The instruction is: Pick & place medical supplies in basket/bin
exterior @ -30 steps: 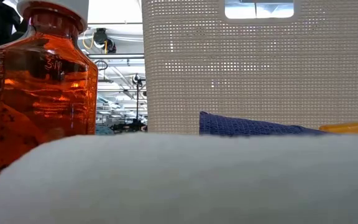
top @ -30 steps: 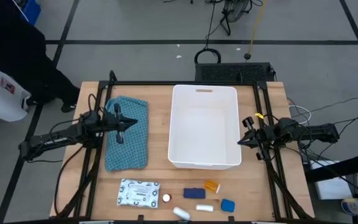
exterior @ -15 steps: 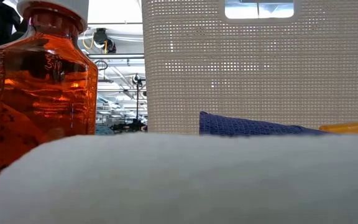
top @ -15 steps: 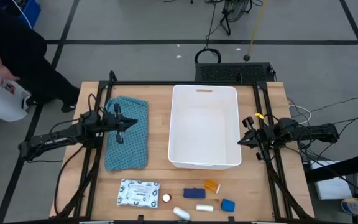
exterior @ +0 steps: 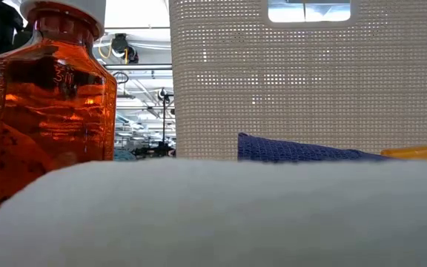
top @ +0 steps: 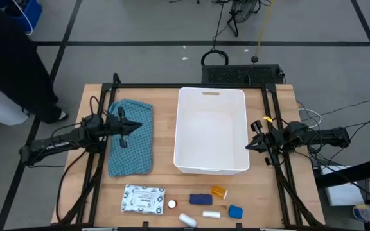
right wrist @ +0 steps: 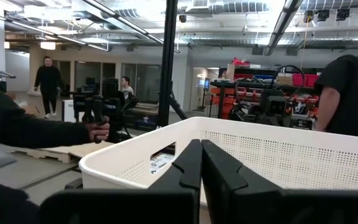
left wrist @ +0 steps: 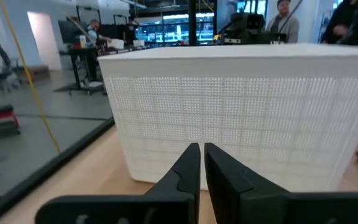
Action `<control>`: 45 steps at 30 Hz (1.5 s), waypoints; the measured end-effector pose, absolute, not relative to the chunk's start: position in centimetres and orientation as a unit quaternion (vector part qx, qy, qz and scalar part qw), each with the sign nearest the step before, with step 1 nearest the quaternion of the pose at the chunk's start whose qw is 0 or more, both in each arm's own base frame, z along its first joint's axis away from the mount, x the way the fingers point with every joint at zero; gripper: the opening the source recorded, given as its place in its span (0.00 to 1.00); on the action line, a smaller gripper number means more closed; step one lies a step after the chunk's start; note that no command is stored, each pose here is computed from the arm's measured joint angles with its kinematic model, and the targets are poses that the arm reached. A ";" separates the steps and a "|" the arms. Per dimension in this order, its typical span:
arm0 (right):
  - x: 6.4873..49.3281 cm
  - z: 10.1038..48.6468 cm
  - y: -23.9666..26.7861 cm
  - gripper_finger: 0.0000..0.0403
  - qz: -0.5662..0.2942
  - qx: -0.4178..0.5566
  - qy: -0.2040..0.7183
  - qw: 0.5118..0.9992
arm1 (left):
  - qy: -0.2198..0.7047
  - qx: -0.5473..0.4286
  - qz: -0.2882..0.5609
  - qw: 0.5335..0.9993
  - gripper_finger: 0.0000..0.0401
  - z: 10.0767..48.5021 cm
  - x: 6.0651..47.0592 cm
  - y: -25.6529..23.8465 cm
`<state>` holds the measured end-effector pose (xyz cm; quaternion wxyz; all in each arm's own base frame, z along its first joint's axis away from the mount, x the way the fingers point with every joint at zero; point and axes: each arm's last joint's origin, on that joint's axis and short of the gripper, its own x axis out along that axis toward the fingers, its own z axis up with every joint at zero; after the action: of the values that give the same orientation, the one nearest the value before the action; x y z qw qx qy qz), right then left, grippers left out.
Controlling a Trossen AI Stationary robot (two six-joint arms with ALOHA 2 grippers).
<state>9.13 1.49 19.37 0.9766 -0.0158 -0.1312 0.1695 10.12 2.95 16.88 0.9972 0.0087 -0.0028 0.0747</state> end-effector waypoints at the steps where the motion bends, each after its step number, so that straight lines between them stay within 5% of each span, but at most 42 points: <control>1: 9.1 19.4 1.5 0.00 0.169 -0.016 -0.131 0.977 | -0.004 -0.001 0.075 0.997 0.06 16.9 10.1 2.9; 11: 9.1 19.4 1.5 0.00 0.169 -0.019 -0.133 0.976 | -0.023 -0.052 0.074 0.996 0.06 17.2 10.1 2.9; 18: 8.7 20.7 1.5 0.01 0.153 -0.086 -0.215 0.961 | -0.066 -0.037 0.071 0.995 0.06 18.0 10.0 2.9; 26: 8.0 25.1 1.4 0.13 0.145 -0.102 -0.243 0.954 | -0.075 -0.036 0.070 0.994 0.06 18.2 10.0 2.9; 37: 11.1 34.8 2.6 0.40 0.210 -0.061 -0.077 0.973 | -0.075 -0.038 0.071 0.994 0.06 18.2 10.0 2.9; 45: 14.8 38.5 6.7 0.49 0.255 -0.042 0.064 0.964 | -0.075 -0.036 0.071 0.994 0.06 18.2 10.0 2.9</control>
<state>14.80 6.72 38.47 0.9639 -0.0423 0.0635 0.2553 10.03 2.92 18.22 0.9940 -0.0363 -0.0745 0.0714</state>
